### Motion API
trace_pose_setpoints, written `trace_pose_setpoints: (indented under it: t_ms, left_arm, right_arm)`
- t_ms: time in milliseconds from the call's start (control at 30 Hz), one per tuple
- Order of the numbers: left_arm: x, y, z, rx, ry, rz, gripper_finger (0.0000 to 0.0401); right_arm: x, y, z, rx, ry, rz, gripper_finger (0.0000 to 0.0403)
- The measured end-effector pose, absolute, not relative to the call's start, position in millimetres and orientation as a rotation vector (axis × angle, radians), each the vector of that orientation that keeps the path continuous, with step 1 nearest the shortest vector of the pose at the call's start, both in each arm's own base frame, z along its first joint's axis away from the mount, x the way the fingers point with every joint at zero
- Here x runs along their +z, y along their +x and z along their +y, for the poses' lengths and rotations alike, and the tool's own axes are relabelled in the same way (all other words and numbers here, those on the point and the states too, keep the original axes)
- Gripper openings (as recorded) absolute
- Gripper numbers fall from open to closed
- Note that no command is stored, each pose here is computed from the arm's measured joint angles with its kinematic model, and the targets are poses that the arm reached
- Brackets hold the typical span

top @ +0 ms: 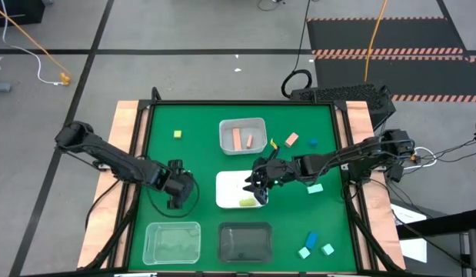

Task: Sort & place blocks by color
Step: Put the bottom green block into the white bin

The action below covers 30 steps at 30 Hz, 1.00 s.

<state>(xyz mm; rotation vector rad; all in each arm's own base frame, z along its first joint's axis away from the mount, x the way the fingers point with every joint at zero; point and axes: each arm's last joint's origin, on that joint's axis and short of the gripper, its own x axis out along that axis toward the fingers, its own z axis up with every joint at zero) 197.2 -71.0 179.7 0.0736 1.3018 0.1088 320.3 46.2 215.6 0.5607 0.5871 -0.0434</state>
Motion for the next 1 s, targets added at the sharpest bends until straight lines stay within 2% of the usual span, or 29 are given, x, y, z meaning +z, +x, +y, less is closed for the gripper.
trace_pose_setpoints:
  t_ms: [433,667,767,933,1000]
  left_arm:
    - [145,211,-73,0.146,0.124,1.435,0.0269]
    - [138,218,-70,0.17,0.089,1.448,0.0264]
    - [137,218,-70,0.175,0.066,1.442,0.0232]
    - [137,219,-71,0.207,0.02,1.436,0.0126]
    - [138,219,-70,0.214,0.012,1.43,0.0127]
  right_arm:
    - [216,320,46,-0.042,0.559,0.586,0.0168]
    - [216,320,46,-0.043,0.561,0.585,0.0167]
    - [216,320,46,-0.047,0.576,0.585,0.0167]
    - [216,320,46,-0.05,0.584,0.585,0.0167]
    - [216,320,46,-0.05,0.584,0.585,0.0167]
